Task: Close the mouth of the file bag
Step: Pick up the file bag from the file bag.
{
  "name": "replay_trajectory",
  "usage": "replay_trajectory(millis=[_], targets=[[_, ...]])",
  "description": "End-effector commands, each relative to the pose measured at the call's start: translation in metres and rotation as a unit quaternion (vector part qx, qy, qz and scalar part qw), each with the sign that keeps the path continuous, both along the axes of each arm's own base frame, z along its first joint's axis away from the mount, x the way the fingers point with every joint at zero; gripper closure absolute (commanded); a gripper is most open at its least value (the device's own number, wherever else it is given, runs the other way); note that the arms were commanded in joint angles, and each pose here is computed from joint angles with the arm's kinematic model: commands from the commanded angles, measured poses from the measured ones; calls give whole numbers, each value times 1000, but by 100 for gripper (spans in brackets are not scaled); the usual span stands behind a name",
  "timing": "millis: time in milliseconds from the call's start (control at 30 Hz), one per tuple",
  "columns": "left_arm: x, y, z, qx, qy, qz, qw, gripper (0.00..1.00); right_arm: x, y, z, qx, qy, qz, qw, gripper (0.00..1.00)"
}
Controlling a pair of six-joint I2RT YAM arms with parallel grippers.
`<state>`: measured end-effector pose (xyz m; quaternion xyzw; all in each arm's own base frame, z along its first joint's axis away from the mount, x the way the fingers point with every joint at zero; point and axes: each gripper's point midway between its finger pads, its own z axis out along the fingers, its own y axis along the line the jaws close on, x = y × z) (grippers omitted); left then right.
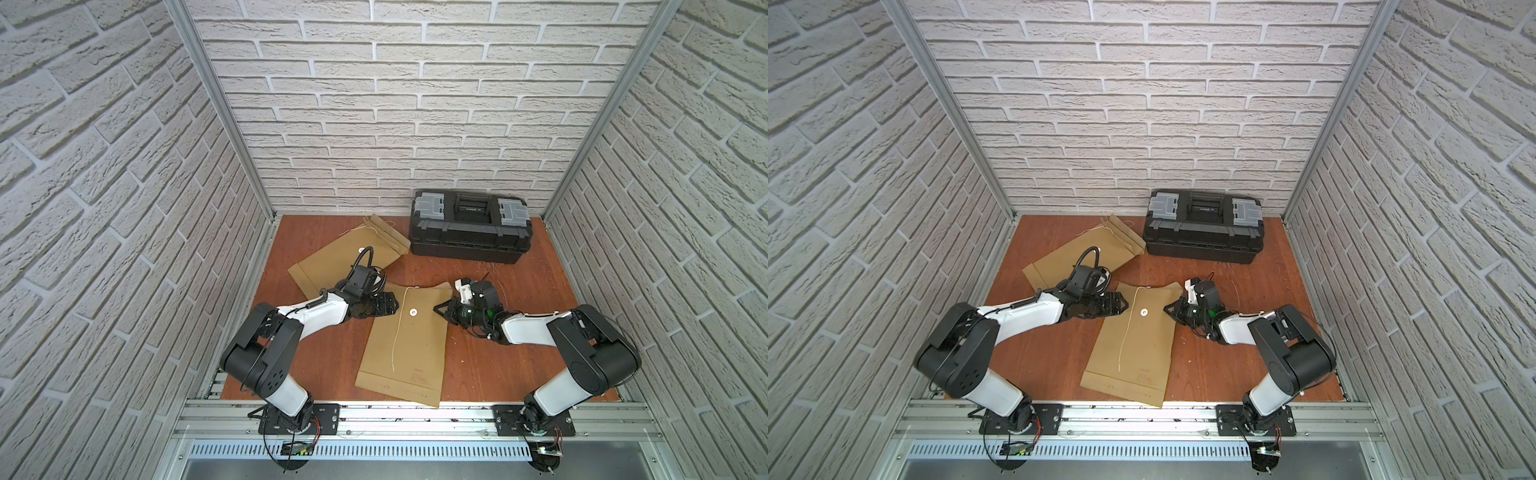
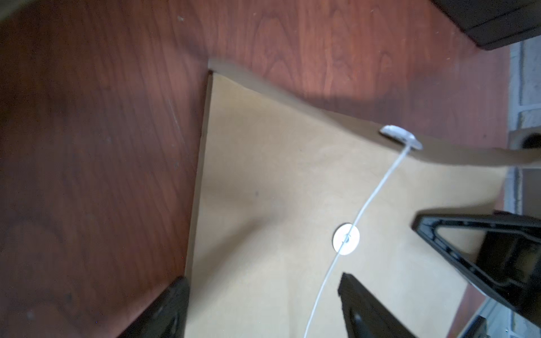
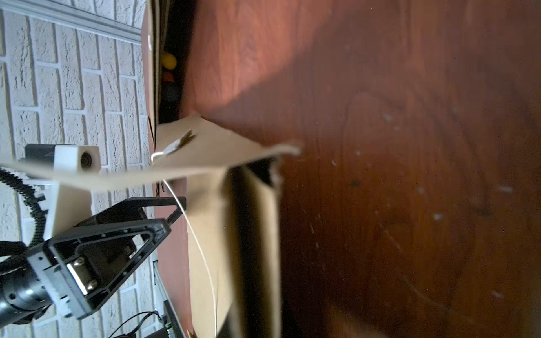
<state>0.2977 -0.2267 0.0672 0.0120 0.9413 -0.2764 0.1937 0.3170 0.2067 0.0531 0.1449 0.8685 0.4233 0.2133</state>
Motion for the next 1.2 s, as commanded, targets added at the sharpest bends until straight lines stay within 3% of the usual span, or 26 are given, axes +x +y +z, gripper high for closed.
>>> replay_trajectory(millis=[0,67,167,300,433,500,600,633,767,833,967,1167], targets=[[5,22,50,-26,-50,17,998,16,22,7,69,5,-128,20,992,95],[6,31,86,-24,-126,-3,992,13,26,11,109,0,-194,44,980,97],[16,56,133,-17,-198,12,980,9,30,19,172,6,-287,84,954,97],[44,95,182,-107,-256,69,958,10,26,27,216,-6,-342,137,929,97],[57,97,213,-145,-332,54,930,10,15,27,255,20,-382,167,909,97],[55,86,226,-177,-367,25,913,3,9,26,272,27,-393,176,902,97],[51,74,245,-223,-409,-5,885,2,-4,26,295,35,-406,194,893,97],[50,69,249,-228,-419,-17,879,2,-8,25,302,38,-409,199,890,97],[44,30,238,-186,-420,-94,883,2,-21,23,322,54,-423,210,880,97],[38,12,239,-172,-433,-127,876,3,-27,23,328,64,-426,218,876,97],[28,-3,250,-203,-452,-164,853,10,-32,15,340,75,-436,214,871,97],[14,-17,256,-248,-450,-199,834,22,-31,-2,358,111,-447,197,865,97]])
